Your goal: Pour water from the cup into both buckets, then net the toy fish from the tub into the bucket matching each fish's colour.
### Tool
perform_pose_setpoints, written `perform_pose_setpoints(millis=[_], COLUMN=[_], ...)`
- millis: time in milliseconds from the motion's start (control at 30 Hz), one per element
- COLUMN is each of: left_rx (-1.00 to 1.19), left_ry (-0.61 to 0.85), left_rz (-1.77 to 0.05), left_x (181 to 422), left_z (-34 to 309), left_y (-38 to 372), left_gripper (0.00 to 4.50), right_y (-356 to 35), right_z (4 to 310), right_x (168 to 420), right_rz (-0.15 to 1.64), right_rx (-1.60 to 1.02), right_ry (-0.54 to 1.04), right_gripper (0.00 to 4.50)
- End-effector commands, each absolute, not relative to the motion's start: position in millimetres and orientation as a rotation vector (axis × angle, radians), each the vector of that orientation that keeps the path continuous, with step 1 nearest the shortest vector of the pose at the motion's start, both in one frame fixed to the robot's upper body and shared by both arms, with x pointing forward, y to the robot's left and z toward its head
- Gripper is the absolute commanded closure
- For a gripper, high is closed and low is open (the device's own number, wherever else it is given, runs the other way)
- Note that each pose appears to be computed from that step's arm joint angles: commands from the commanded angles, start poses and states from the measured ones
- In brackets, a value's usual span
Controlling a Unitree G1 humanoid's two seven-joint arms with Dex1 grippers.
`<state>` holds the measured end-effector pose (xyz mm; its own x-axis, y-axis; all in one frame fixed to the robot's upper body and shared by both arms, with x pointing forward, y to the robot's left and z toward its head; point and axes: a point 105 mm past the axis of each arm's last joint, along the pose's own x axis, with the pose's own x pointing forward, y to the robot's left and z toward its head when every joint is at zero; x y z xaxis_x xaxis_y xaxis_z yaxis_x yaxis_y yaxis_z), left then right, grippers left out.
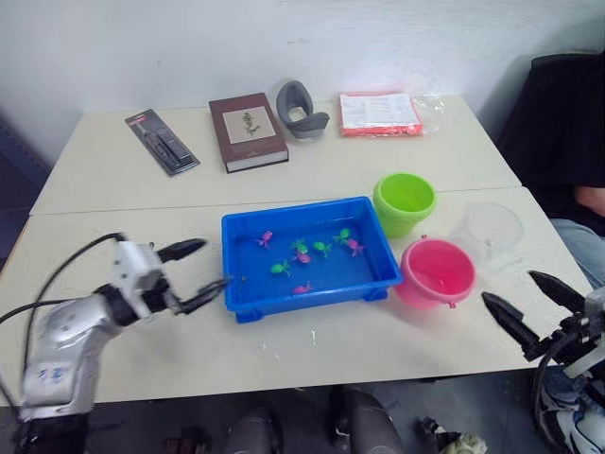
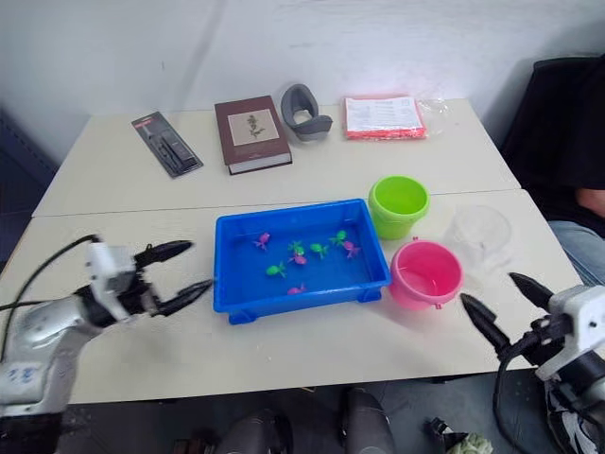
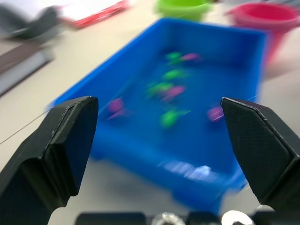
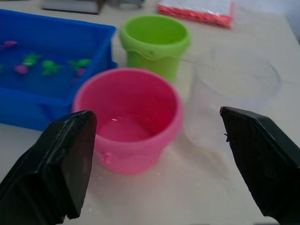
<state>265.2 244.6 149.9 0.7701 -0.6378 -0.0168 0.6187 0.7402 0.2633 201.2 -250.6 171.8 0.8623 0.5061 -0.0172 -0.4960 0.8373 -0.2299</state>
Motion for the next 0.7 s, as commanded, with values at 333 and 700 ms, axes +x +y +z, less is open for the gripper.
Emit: perform_pose_setpoints(millis=[333,700], left_rx=[0.287,0.169], left_ry=[0.18,0.243], left_rz=[-0.011,0.027], left_x=[158.3,226.8], left_z=[99.0,100.3], left_y=[379.1,360.7], left_gripper=[0.0,0.0], right_y=[-159.3,-141.2], right_z=[177.1,179.5], right_x=[188.9,190.2], right_rz=[1.102,1.175], right_rx=[-0.362,-0.26], right_ry=[-0.299,-0.298], right_gripper=[0.04,0.04])
